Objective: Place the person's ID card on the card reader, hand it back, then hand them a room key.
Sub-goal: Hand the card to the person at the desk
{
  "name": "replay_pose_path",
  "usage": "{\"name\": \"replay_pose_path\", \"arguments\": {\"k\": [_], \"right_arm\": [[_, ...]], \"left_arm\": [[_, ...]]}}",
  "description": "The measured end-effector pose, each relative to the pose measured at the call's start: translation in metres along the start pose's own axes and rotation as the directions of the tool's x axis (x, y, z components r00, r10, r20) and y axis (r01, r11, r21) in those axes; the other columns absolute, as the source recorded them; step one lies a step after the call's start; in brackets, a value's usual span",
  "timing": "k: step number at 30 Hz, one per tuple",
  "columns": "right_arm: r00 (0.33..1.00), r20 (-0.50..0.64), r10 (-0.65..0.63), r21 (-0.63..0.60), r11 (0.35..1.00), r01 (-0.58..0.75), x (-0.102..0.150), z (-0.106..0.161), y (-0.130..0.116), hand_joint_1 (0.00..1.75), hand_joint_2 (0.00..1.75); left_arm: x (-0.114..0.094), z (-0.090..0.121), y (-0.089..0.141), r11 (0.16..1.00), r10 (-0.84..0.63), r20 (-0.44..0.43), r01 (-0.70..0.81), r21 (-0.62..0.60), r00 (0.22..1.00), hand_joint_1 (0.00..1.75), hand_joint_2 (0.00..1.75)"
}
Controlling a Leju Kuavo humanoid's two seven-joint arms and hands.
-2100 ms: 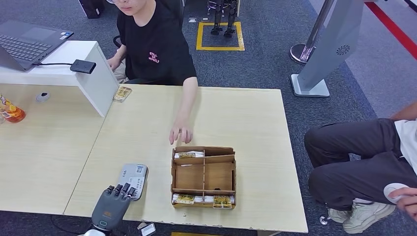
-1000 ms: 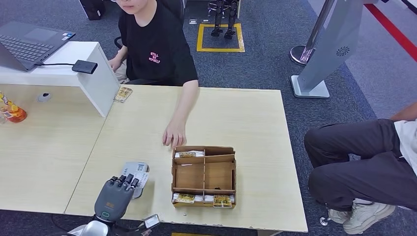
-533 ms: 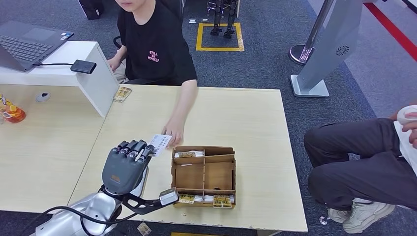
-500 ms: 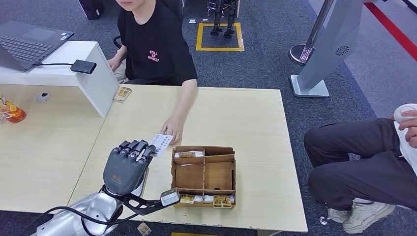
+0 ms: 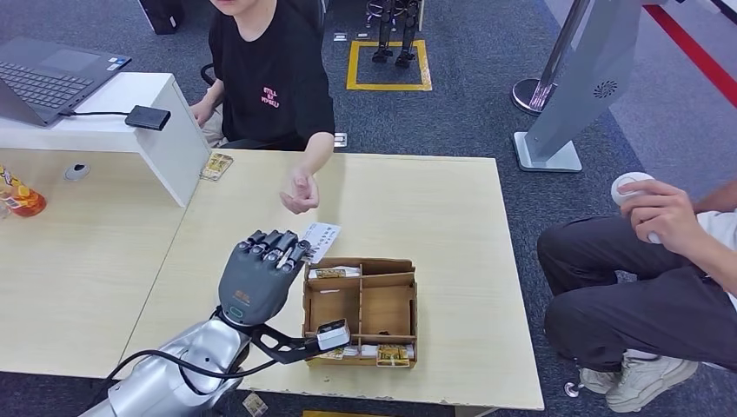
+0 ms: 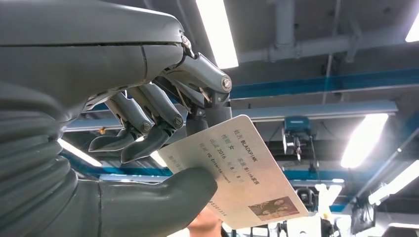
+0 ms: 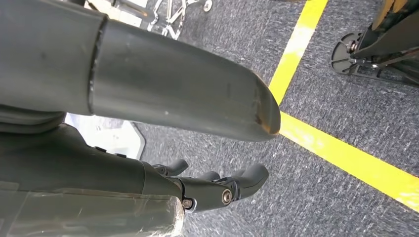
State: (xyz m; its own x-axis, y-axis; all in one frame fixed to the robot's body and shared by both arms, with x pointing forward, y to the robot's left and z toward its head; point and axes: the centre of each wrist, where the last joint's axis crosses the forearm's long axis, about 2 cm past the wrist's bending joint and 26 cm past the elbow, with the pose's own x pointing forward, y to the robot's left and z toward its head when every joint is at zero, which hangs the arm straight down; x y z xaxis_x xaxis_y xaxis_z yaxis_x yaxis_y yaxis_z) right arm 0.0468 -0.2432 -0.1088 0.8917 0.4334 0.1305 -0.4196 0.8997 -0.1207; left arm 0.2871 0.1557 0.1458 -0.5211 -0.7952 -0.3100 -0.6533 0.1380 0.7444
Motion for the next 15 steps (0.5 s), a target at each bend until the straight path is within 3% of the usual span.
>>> {"name": "replay_pose_path", "arguments": {"k": [8,15], "right_arm": [[0.998,0.014,0.055,0.002,0.999,-0.055,0.002,0.000,-0.001,0.00,0.00],[0.997,0.022,0.070,-0.001,0.998,-0.070,0.005,0.000,-0.002,0.00,0.00]], "left_arm": [[-0.027,-0.019,-0.030,0.993,-0.048,-0.064,0.041,-0.108,0.997,1.75,1.75],[-0.042,-0.017,-0.048,0.979,-0.081,-0.145,0.051,-0.199,0.986,1.75,1.75]]}}
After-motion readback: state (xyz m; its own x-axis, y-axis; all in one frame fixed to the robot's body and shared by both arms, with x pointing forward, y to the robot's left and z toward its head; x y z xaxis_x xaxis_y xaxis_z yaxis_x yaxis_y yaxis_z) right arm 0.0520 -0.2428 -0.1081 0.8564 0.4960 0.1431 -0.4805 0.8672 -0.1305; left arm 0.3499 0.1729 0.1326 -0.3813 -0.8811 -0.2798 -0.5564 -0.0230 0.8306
